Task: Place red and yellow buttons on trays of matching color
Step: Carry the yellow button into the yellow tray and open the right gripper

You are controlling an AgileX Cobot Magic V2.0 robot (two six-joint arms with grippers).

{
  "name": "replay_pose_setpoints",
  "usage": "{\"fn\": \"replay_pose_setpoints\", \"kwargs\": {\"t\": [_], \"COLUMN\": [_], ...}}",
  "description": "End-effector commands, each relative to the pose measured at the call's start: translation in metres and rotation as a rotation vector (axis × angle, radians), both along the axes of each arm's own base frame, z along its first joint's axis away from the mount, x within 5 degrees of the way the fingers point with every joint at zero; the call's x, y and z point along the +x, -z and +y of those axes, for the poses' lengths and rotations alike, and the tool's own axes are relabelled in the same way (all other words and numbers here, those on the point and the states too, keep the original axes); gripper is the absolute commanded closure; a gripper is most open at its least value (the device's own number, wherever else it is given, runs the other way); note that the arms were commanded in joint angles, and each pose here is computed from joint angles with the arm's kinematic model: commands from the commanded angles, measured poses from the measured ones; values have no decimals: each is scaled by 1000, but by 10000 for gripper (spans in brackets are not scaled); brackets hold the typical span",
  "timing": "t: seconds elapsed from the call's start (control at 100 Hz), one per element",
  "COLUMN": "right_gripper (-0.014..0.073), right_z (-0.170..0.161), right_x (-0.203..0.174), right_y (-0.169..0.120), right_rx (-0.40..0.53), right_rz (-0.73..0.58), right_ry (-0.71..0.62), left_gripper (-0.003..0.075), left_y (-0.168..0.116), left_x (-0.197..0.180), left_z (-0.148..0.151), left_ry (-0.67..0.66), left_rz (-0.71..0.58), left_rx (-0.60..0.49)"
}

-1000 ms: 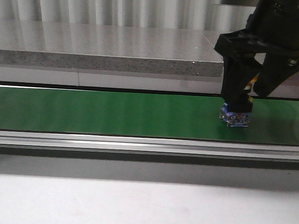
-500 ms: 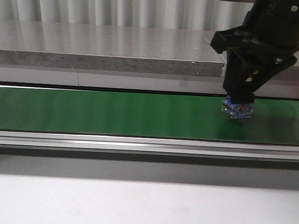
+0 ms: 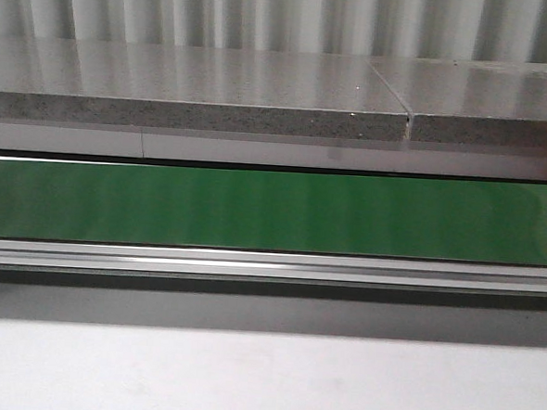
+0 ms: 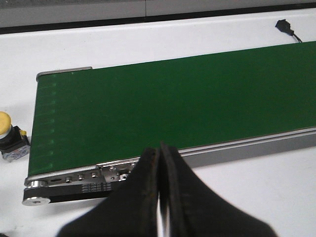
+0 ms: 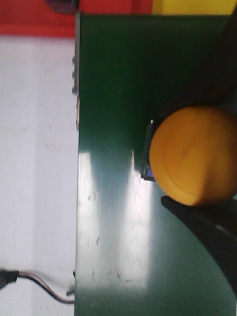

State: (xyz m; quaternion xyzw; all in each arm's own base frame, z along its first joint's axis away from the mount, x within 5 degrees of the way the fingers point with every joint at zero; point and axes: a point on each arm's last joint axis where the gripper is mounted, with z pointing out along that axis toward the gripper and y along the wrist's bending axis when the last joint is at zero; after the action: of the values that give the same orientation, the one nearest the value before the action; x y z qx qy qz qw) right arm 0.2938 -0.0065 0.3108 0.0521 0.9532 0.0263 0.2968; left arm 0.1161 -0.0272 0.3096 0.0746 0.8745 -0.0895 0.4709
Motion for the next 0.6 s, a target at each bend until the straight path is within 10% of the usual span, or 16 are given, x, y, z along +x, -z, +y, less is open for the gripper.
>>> {"fn": "replay_pose_setpoints", "kwargs": {"t": [0.0,0.59], "right_gripper": [382,382], "right_z": [-22,-121], "right_x": [-9,-43], "right_y": [-20,24], "right_rx": [-23,-41], "right_rz": [-91,-69], "right_ry": [76,450], "left_gripper": [740,740], "left_y": [-13,-13], "left_x": [2,2], "left_z": [-1,-1], "left_ry": [-3,-3], "left_rz": [-87,-87], "left_rx": [-33,-33]}}
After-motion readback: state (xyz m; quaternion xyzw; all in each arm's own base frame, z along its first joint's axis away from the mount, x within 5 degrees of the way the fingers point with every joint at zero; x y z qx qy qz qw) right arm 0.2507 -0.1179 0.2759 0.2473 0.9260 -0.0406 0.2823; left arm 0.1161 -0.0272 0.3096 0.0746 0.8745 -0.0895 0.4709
